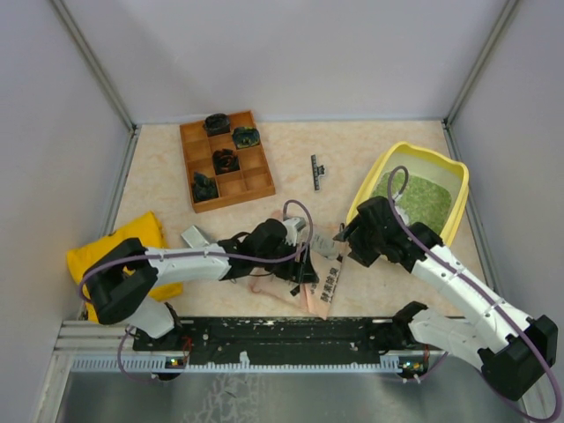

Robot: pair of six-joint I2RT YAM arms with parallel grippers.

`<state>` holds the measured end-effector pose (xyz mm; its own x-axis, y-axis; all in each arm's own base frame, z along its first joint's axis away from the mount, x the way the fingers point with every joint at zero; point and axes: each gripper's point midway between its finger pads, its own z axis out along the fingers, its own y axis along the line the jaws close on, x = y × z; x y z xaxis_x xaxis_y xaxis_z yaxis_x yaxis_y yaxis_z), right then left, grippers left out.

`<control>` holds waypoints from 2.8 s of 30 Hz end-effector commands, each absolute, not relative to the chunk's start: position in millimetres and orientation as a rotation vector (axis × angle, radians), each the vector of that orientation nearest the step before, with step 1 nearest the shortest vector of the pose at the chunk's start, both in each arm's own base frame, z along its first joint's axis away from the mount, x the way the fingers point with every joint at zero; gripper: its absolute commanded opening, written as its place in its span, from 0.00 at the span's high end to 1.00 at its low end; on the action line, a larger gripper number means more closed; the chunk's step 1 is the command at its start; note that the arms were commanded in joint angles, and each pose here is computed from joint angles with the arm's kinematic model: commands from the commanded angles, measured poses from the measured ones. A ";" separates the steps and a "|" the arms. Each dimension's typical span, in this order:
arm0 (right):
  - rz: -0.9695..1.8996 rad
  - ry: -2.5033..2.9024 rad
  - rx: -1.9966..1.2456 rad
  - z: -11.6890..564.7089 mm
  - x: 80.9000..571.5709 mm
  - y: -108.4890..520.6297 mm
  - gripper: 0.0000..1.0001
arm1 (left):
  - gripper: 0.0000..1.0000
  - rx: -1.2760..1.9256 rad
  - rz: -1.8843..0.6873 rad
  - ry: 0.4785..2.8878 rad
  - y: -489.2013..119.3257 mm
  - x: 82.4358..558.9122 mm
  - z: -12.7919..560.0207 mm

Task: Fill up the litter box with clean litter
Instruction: Open the cat litter bag at the center of the board.

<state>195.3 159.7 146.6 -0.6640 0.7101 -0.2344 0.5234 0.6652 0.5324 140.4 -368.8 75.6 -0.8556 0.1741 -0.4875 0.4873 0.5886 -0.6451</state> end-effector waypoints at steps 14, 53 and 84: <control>0.713 2.344 0.840 171.2 210.4 168.4 0.38 | 0.24 0.498 -0.997 2.462 -356.2 145.4 79.6; 0.586 2.461 0.963 104.3 185.0 153.3 0.43 | 0.34 0.977 -1.649 1.945 -451.8 53.3 157.9; 0.605 2.468 0.717 83.9 187.0 155.5 1.00 | 0.28 0.294 -0.772 2.320 -281.3 202.3 111.7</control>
